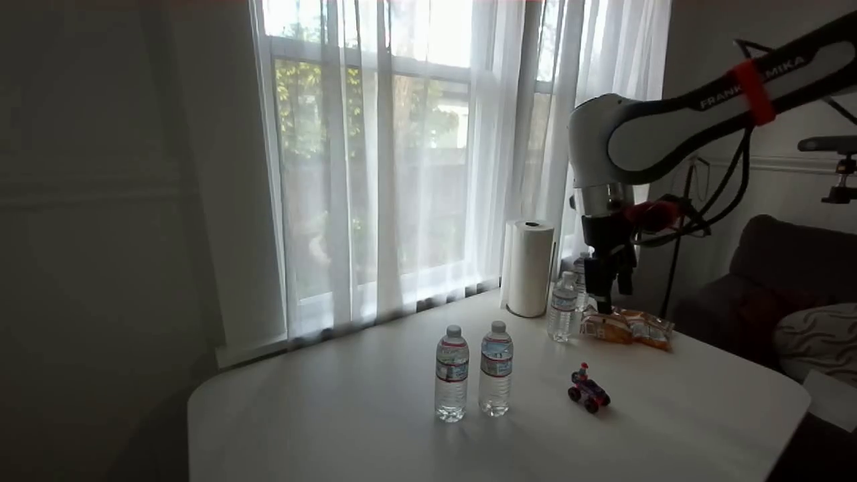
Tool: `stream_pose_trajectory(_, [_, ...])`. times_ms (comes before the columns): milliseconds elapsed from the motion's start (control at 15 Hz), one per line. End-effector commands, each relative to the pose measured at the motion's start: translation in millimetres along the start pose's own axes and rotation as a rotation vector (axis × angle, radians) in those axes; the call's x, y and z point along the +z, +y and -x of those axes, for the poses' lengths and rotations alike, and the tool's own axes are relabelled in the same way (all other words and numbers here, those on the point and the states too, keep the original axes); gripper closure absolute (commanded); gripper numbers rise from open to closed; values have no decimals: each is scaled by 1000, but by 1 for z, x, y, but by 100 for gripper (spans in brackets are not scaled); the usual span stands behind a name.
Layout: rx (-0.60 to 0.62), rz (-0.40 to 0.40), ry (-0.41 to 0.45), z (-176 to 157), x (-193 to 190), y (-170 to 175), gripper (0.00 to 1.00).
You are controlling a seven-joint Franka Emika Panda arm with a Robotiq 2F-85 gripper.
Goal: Remove the orange object on top of the toy car and place it on the table
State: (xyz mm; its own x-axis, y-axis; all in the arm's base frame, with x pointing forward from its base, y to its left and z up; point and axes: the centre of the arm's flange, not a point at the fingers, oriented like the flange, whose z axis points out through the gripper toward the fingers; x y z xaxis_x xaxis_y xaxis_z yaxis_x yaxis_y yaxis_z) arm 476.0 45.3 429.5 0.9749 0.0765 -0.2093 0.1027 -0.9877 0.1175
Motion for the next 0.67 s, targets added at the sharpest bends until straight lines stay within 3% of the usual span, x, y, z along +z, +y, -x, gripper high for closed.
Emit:
stream_pose_trajectory(0, [-52,17,12,-3,30,15,0])
stream_pose_trajectory(600, [-150,13,81,-2,74,35,0])
